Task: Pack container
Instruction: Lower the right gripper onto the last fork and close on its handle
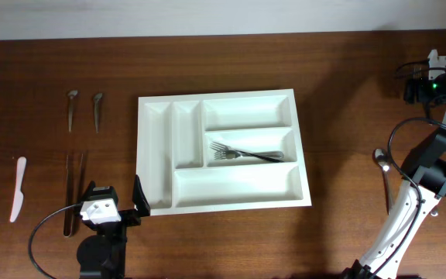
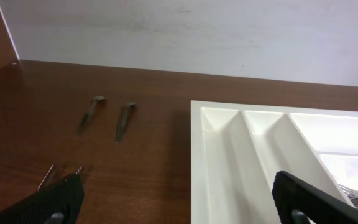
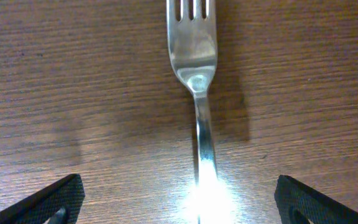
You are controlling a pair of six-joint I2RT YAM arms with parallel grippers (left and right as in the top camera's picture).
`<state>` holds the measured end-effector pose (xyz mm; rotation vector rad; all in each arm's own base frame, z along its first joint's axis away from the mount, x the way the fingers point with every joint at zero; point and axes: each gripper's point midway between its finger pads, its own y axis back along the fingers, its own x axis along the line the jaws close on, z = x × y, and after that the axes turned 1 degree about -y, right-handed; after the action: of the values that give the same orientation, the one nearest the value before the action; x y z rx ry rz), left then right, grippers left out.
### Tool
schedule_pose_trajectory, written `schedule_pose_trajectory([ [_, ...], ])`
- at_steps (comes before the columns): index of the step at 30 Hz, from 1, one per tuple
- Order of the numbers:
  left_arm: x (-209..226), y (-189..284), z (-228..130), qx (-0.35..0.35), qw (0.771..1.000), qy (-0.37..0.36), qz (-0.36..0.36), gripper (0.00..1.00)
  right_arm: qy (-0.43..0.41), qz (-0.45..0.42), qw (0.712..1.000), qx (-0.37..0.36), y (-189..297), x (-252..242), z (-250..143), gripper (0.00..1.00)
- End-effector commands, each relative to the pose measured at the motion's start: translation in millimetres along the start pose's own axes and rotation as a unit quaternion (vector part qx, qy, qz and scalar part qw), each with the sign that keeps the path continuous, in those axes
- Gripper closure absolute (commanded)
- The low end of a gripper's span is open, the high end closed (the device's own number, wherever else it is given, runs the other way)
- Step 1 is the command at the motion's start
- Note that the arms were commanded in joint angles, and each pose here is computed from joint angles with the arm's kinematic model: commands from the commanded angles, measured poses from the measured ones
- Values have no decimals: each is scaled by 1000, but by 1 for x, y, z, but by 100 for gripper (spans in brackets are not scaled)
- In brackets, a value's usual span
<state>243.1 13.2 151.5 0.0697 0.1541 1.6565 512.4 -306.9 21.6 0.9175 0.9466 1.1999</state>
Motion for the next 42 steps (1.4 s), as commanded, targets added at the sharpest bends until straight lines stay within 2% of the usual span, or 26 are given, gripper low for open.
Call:
schedule_pose_trajectory([
  [1,-3,0,-1,0,1000,1,-7,1,-11,11,1000,10,-9,0,-9,1],
  [23,-3,0,-1,1,1000,1,-7,1,-10,13,1000,18,-12,-1,-15,1],
  [33,-3,0,-1,1,1000,1,-7,1,-20,17,999,32,-23,-6,-30,2],
  [42,-3,0,-1,1,1000,1,-7,1,-19,12,1000,21,-23,-9,-24,1],
])
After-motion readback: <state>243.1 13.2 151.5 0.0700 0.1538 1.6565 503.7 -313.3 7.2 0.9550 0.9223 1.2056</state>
